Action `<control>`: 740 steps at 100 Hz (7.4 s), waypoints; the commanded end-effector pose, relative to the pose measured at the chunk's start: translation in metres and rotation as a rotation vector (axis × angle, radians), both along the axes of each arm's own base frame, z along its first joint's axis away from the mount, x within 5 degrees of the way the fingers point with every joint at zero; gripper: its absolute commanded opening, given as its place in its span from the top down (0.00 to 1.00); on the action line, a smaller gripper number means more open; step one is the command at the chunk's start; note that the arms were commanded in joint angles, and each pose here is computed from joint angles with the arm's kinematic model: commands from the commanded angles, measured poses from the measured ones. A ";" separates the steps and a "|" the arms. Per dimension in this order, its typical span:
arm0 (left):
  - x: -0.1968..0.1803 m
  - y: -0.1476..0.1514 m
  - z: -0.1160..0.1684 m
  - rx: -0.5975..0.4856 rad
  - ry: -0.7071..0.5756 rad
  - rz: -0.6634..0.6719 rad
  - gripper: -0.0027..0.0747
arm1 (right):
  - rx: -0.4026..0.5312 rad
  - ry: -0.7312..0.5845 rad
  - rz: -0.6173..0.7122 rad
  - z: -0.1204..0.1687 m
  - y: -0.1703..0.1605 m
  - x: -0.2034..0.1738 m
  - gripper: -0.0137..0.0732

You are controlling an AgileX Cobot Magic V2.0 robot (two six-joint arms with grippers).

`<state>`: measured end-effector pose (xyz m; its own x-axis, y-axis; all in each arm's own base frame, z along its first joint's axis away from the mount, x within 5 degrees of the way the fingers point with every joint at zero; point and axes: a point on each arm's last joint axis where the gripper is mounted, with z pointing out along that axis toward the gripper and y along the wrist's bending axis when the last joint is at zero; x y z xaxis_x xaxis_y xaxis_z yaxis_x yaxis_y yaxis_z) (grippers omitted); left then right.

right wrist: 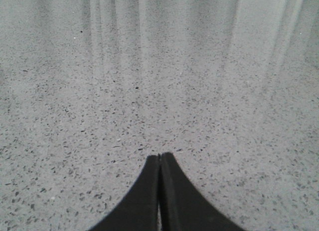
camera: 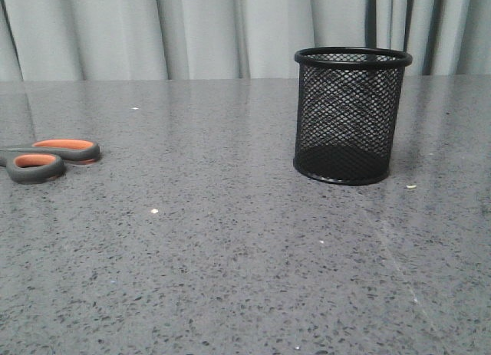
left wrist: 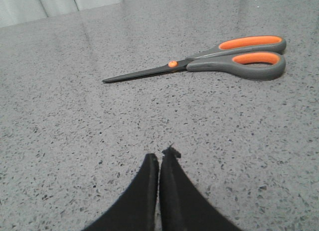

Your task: Put scissors into bucket

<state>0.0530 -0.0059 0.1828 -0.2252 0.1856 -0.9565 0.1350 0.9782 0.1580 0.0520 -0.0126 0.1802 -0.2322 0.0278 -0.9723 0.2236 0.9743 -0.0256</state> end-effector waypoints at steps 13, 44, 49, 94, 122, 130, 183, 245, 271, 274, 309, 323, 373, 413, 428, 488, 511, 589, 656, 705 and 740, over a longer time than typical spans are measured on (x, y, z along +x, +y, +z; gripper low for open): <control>0.000 0.000 -0.009 -0.015 -0.017 0.006 0.99 | -0.029 -0.032 -0.004 0.002 0.000 -0.001 0.93; 0.000 0.000 -0.009 -0.015 -0.017 0.006 0.99 | -0.029 -0.032 -0.004 0.002 0.000 -0.001 0.93; 0.000 0.000 -0.009 -0.015 -0.017 0.006 0.99 | -0.029 -0.032 -0.004 0.002 0.000 -0.001 0.93; 0.000 0.000 -0.009 -0.015 -0.017 0.006 0.99 | -0.029 -0.035 -0.004 0.002 0.000 -0.001 0.93; 0.001 0.002 -0.008 0.058 -0.037 0.011 0.99 | -0.056 -0.272 0.002 0.023 0.000 0.001 0.93; 0.001 0.001 -0.004 0.007 -0.077 0.011 0.99 | 0.134 -0.416 -0.015 0.032 0.000 0.000 0.93; 0.001 0.007 0.030 -1.089 -0.280 0.136 0.99 | 0.468 -0.504 0.010 0.061 0.004 -0.006 0.93; 0.015 -0.030 0.149 -0.212 0.009 -0.278 0.91 | 0.044 -0.001 0.390 0.147 0.034 -0.010 0.93; 0.062 -0.033 0.187 0.256 0.021 -0.410 0.39 | -0.040 -0.046 0.420 0.164 0.035 -0.014 0.86; 0.069 -0.033 0.191 0.305 0.029 -0.414 0.39 | -0.037 -0.047 0.421 0.165 0.035 -0.014 0.83; 0.152 -0.063 0.182 0.784 0.413 -0.722 0.40 | -0.039 -0.094 0.429 0.169 0.035 -0.014 0.25; 0.182 -0.077 0.175 0.901 0.466 -0.855 0.40 | -0.038 -0.099 0.456 0.169 0.036 -0.014 0.25; 0.238 -0.056 0.123 0.966 0.714 -0.988 0.40 | -0.036 -0.122 0.508 0.171 0.037 -0.015 0.25; 0.258 -0.056 0.096 0.998 0.740 -1.048 0.40 | -0.035 -0.118 0.522 0.170 0.038 -0.015 0.25; 0.263 -0.057 0.094 1.006 0.720 -1.033 0.40 | -0.034 -0.111 0.526 0.170 0.038 -0.016 0.25; 0.271 -0.059 0.092 1.009 0.700 -1.019 0.40 | -0.034 -0.109 0.535 0.169 0.038 -0.016 0.25; 0.275 -0.057 0.092 1.003 0.692 -1.005 0.40 | -0.034 -0.109 0.535 0.169 0.038 -0.016 0.25; 0.275 -0.058 0.072 0.933 0.812 -1.086 0.68 | -0.032 -0.110 0.536 0.170 0.039 -0.016 0.25; 0.265 -0.058 0.151 0.902 0.677 -0.952 0.75 | 0.037 -0.128 0.566 0.171 0.042 -0.017 0.25; 0.212 -0.100 0.246 0.948 0.272 -0.956 0.80 | 0.428 -0.208 0.867 0.193 0.070 -0.011 0.25; 0.175 -0.163 0.252 0.978 0.128 -1.160 0.80 | 0.572 -0.190 1.069 0.242 0.084 0.018 0.25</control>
